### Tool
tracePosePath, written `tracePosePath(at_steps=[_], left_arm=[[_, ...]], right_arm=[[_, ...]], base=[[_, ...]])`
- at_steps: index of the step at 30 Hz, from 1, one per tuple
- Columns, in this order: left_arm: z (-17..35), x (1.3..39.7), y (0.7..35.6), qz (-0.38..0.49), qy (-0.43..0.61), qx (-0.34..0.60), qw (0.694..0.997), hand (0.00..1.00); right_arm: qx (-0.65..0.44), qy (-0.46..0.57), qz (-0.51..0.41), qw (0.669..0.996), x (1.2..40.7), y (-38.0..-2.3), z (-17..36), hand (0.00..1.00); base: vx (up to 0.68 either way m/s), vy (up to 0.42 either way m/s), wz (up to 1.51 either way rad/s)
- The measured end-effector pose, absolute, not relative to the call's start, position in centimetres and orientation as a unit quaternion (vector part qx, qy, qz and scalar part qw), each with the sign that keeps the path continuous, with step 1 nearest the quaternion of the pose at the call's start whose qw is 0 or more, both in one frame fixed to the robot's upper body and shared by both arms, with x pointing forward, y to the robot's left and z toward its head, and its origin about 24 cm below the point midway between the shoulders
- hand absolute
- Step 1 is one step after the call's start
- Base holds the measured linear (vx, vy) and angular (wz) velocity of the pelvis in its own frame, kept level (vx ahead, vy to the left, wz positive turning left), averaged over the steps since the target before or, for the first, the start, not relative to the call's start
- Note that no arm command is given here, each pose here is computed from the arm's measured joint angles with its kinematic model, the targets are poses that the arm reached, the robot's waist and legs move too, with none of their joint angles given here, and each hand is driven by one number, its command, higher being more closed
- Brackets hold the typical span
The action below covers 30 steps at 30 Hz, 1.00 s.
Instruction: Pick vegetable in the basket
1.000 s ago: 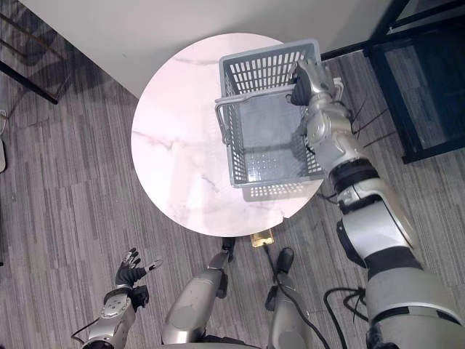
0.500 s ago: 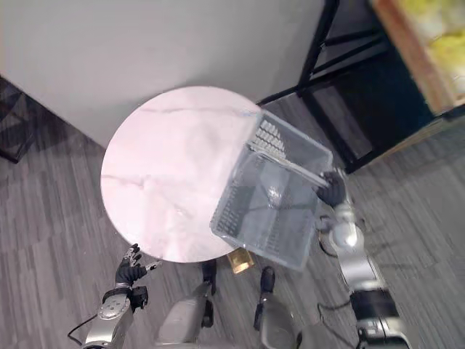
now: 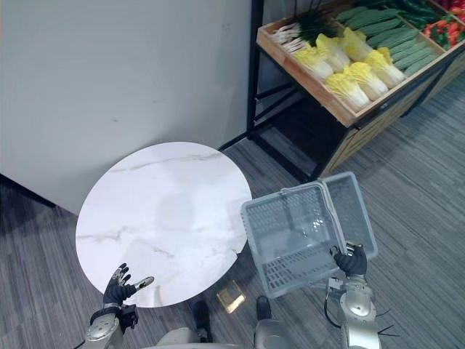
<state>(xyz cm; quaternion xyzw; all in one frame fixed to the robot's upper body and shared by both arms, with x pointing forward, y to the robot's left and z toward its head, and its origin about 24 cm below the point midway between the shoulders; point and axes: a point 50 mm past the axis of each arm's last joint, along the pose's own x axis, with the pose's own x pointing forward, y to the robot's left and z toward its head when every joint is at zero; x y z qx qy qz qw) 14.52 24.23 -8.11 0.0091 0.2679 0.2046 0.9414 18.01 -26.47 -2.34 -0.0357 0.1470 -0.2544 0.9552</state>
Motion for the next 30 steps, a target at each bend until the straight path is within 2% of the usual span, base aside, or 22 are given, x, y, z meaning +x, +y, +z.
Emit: tracePosePath(at_steps=[5,7,16,21,26,30], left_arm=[[-6.7,16.4,23.6,0.203,0.226,-0.005,0.953,0.00],[-7.0,16.0,23.4,0.205,0.232,-0.009,0.951,0.00],[-7.8,15.5,20.6,0.188,0.249,-0.044,0.949,0.00],[-7.6,14.7,20.8,0.194,0.245,-0.044,0.949,0.00],[-7.6,14.3,20.7,0.199,0.247,-0.047,0.947,0.00],[-7.4,15.2,20.1,0.188,0.239,-0.048,0.952,0.00]], right_arm=[[-0.001,0.149,-0.263,0.953,17.7,-26.0,-2.6,1.00],[0.002,0.161,-0.265,0.951,17.0,-26.0,-3.1,1.00],[-0.025,0.117,-0.262,0.958,18.4,-27.2,-0.9,1.00],[-0.018,0.103,-0.272,0.957,18.3,-27.0,-0.3,1.00],[-0.019,0.056,-0.259,0.964,19.0,-26.3,1.7,1.00],[-0.014,0.068,-0.266,0.961,18.5,-26.3,1.1,1.00]], base=[[-0.09,0.003,-0.16],[-0.05,-0.142,0.16],[-0.20,-0.204,0.22],[-0.30,-0.177,0.15],[-0.18,0.003,-0.37],[-0.13,0.062,-0.16]])
